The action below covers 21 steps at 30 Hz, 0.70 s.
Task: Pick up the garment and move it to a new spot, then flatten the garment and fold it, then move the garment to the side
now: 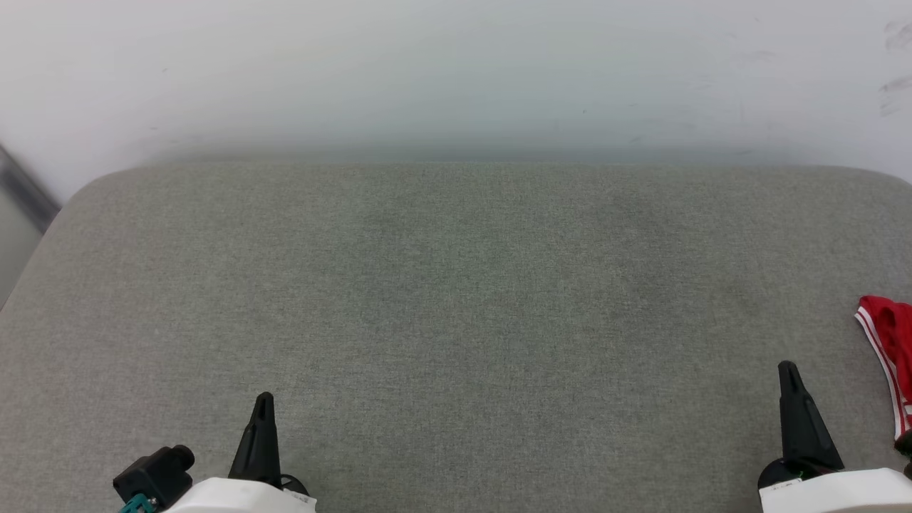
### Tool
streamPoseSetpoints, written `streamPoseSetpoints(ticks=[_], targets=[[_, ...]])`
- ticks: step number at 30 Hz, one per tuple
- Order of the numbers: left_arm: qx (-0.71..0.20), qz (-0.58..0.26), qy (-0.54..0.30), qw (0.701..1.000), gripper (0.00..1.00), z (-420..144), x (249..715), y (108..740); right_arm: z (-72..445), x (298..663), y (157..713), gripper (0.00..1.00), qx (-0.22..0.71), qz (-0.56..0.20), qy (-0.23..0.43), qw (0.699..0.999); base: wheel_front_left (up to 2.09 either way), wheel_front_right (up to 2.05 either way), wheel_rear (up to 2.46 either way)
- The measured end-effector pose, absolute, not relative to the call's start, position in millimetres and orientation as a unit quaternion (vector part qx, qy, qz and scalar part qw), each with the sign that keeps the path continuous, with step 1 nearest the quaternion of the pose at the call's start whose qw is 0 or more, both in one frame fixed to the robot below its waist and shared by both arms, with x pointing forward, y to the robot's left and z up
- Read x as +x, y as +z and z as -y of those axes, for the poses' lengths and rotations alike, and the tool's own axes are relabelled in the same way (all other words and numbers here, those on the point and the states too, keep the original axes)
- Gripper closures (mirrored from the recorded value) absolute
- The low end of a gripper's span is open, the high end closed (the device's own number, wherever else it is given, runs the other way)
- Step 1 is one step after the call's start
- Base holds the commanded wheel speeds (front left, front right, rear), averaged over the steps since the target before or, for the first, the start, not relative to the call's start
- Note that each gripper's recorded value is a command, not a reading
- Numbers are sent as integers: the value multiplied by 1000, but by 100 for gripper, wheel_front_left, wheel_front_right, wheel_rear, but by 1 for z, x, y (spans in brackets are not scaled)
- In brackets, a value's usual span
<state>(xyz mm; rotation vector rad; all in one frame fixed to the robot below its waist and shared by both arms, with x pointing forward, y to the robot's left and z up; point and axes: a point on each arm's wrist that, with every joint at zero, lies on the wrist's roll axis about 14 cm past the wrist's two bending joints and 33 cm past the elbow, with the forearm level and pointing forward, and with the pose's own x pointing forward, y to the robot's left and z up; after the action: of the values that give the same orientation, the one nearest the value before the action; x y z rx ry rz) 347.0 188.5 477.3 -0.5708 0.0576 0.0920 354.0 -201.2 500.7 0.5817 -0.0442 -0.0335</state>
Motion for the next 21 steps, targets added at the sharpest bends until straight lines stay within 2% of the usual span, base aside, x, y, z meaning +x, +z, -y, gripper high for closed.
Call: streamPoseSetpoints(ticks=[21], targets=[[-420, -37, 48, 906, 100, -193, 357, 477, 203, 364, 497, 100, 423, 9, -25, 906, 0, 0, 0]])
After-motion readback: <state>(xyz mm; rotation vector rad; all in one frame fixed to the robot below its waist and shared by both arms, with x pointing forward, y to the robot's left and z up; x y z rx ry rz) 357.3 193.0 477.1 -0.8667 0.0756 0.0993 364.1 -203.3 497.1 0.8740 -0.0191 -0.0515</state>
